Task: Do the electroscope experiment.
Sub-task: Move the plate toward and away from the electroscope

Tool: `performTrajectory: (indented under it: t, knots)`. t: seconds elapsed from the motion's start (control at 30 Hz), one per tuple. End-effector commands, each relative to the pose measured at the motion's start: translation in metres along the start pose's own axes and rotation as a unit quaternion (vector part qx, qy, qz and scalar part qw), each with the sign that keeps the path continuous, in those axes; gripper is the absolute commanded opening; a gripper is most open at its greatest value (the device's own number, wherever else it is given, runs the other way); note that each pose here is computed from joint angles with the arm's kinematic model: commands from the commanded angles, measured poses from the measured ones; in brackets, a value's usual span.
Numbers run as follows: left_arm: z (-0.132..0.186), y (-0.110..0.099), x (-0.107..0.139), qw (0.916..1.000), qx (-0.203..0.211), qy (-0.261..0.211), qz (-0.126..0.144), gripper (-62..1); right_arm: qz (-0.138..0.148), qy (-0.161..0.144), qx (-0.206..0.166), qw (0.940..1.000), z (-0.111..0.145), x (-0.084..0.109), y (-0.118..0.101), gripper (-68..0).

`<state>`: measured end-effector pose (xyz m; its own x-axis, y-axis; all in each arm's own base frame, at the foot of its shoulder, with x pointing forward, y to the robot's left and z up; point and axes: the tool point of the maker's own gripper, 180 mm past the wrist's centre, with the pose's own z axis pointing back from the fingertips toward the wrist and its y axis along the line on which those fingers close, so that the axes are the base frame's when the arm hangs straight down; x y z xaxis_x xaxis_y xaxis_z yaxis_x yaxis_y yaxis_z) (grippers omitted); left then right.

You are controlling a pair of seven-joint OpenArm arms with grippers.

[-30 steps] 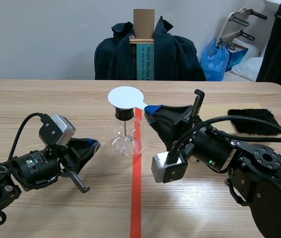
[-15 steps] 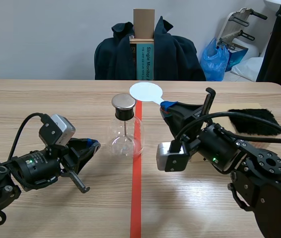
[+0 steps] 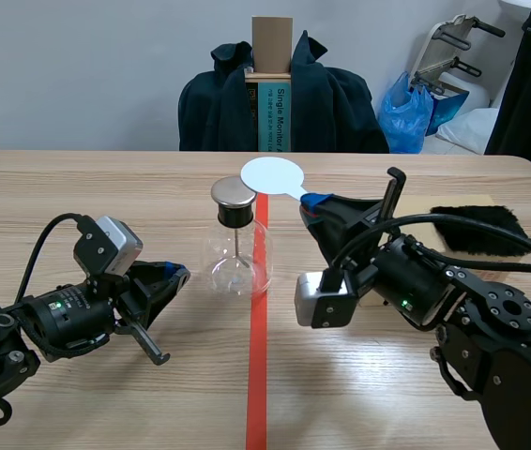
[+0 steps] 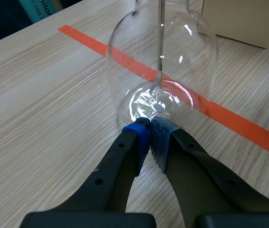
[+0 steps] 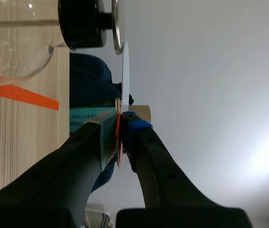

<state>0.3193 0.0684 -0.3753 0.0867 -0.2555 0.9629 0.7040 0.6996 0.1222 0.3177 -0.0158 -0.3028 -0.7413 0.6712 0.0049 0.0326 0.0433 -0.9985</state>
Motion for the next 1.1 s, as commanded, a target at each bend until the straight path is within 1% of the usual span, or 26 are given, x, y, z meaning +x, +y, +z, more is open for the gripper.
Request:
performTrajectory:
  t: [0.0, 0.17, 0.27, 0.4, 0.53, 0.9, 0.97, 1.07]
  knots:
    - [-0.004, 0.007, 0.014, 0.9998, 0.006, -0.021, -0.003, -57.9, 0.011, -0.011, -0.015, 0.9998, -0.003, -0.001, -0.01, -66.9]
    - [-0.004, 0.008, 0.014, 0.9998, 0.007, -0.021, -0.003, -57.9, 0.012, -0.053, -0.014, 0.9984, -0.002, 0.014, -0.009, -66.9]
    - [-0.004, 0.008, 0.014, 0.9998, 0.007, -0.021, -0.003, -57.9, 0.012, -0.072, -0.014, 0.9972, -0.001, 0.021, -0.009, -66.9]
    - [-0.004, 0.008, 0.014, 0.9998, 0.007, -0.021, -0.003, -57.9, 0.012, -0.089, -0.014, 0.9959, 0.0, 0.027, -0.009, -66.9]
    - [-0.004, 0.008, 0.014, 0.9998, 0.007, -0.021, -0.003, -57.9, 0.013, -0.098, -0.014, 0.995, 0.001, 0.03, -0.009, -66.9]
    - [-0.004, 0.008, 0.014, 0.9997, 0.007, -0.021, -0.003, -57.9, 0.012, -0.096, -0.015, 0.9952, 0.0, 0.03, -0.009, -66.9]
    - [-0.004, 0.008, 0.014, 0.9998, 0.007, -0.021, -0.003, -57.9, 0.012, -0.086, -0.015, 0.9961, -0.001, 0.027, -0.009, -66.9]
    - [-0.003, 0.009, 0.014, 0.9998, 0.007, -0.02, -0.004, -57.9, 0.01, -0.06, -0.017, 0.998, -0.002, 0.017, -0.01, -66.9]
